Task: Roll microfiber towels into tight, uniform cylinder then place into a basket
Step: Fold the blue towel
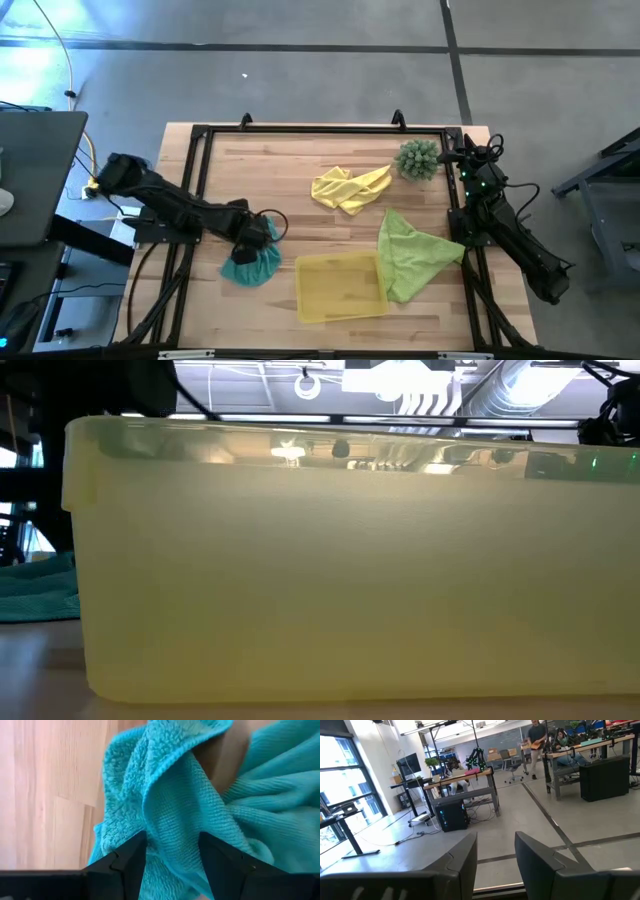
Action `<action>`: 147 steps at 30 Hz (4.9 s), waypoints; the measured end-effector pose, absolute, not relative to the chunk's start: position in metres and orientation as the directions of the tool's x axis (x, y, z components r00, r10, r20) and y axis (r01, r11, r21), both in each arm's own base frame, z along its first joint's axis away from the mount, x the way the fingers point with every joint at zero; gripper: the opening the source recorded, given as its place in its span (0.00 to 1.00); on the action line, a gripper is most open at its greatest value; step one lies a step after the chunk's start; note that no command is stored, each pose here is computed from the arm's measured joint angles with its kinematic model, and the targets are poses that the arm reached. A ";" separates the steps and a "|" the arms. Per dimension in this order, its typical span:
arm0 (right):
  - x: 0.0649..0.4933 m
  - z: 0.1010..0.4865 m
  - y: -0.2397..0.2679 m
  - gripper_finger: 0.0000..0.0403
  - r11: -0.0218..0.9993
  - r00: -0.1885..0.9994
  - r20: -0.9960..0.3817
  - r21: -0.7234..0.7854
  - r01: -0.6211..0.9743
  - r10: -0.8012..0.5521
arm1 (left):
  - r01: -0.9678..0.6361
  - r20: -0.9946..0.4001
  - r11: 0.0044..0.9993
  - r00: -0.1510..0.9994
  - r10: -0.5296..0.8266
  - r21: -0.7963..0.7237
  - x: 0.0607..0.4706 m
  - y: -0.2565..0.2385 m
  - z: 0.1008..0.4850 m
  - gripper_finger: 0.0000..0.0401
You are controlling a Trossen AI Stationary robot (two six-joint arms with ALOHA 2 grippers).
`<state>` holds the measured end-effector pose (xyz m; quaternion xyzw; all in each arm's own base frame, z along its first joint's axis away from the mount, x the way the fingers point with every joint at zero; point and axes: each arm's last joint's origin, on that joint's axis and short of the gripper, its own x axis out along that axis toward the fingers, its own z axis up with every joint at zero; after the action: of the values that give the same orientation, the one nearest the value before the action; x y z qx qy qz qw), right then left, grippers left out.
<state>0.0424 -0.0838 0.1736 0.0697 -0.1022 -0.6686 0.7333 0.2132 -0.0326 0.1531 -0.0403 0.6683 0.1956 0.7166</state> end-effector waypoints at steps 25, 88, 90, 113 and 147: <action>0.043 0.173 -0.084 0.30 0.096 0.085 0.056 0.239 0.966 -0.995 | -0.423 -0.700 0.897 0.602 0.385 0.129 0.300 0.044 0.142 0.43; 0.042 0.174 -0.084 0.30 0.094 0.083 0.056 0.239 0.966 -0.995 | -0.349 -0.738 0.936 0.620 0.265 0.042 0.344 0.033 0.101 0.43; 0.042 0.174 -0.084 0.30 0.096 0.082 0.063 0.260 0.961 -0.995 | -0.361 -0.746 0.932 0.612 0.261 0.030 0.343 0.033 0.101 0.43; 0.051 0.174 -0.082 0.30 0.303 0.365 0.069 0.710 0.636 -0.928 | -0.430 -0.723 0.903 0.628 0.290 -0.011 0.345 0.034 0.102 0.43; 0.060 0.269 -0.077 0.30 0.684 0.655 0.206 0.302 0.664 -0.727 | -0.464 -0.708 0.886 0.625 0.329 0.002 0.345 0.035 0.103 0.43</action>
<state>0.0598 -0.0771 0.2690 0.1004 -0.1567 -0.3844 0.9042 0.3454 0.0351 0.1027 -0.0909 0.3721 0.2212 0.8969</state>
